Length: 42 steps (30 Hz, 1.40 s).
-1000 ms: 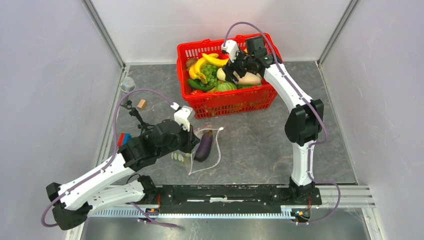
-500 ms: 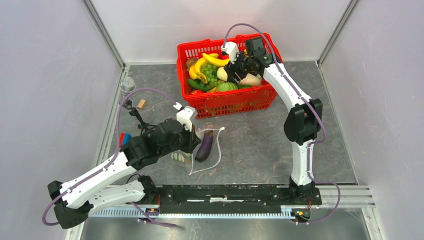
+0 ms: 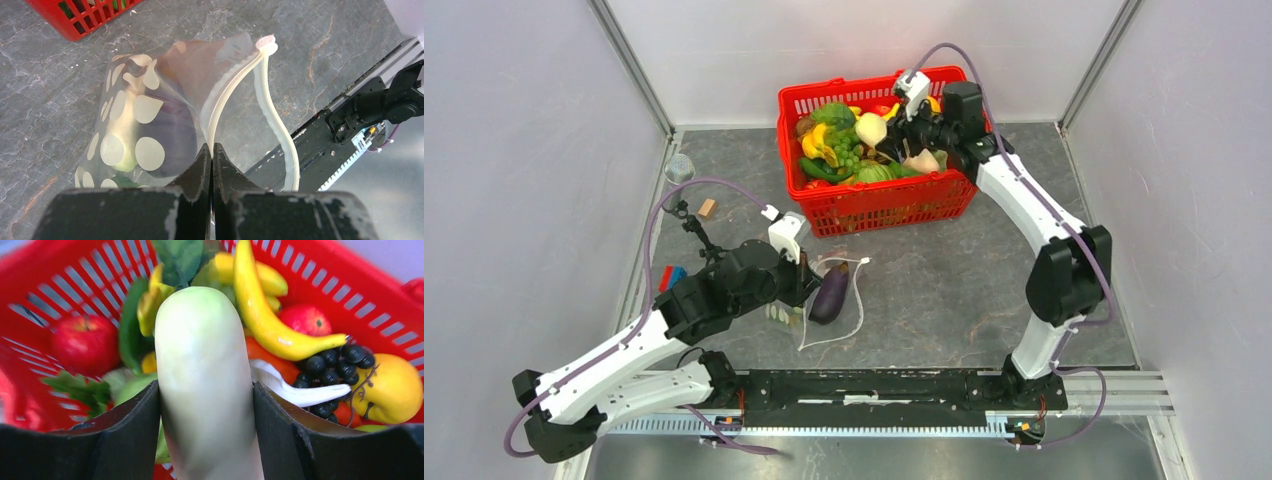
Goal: Place the food in the zip-top bag and seal the zipper
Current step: Adjust the fake vegetable in the bin.
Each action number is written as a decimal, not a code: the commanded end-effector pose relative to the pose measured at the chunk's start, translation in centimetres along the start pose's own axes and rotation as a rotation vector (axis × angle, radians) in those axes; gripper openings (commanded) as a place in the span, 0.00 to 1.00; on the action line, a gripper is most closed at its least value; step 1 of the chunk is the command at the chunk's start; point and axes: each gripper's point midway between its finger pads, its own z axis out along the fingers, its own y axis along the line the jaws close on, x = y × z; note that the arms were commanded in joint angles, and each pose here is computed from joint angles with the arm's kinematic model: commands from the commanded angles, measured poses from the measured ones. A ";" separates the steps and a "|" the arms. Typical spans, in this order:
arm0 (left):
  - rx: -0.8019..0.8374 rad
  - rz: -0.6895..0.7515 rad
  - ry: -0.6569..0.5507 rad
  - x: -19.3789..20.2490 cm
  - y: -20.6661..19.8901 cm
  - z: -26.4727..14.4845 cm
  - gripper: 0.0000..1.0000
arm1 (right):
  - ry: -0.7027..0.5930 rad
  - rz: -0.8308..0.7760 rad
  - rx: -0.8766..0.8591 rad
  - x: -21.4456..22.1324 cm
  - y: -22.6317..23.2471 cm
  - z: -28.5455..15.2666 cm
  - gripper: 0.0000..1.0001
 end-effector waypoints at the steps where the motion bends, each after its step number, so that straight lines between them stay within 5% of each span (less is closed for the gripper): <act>1: 0.023 -0.014 -0.065 -1.5 -0.4 -0.9 0.02 | -0.334 0.035 0.005 -8.4 0.2 -3.6 0.14; 7: 0.030 -0.017 -0.066 -1.4 -0.4 -1.1 0.02 | -0.379 0.206 -0.043 -6.7 -0.2 -3.7 0.15; 18: 0.029 -0.041 -0.079 -1.4 -0.3 -1.3 0.02 | -0.359 0.224 -0.036 -5.0 -0.3 -3.6 0.16; 30: 0.029 -0.042 -0.090 -1.9 -0.5 -1.1 0.02 | -0.686 -0.033 -0.255 -10.6 7.2 -11.3 0.16; 38: 0.049 -0.057 -0.096 -1.9 -0.8 -1.3 0.02 | -0.720 -0.057 -0.245 -10.2 7.6 -11.9 0.15; 42: 0.055 -0.056 -0.088 -1.9 -1.0 -1.2 0.02 | -0.631 -0.022 -0.153 -9.3 4.7 -9.3 0.15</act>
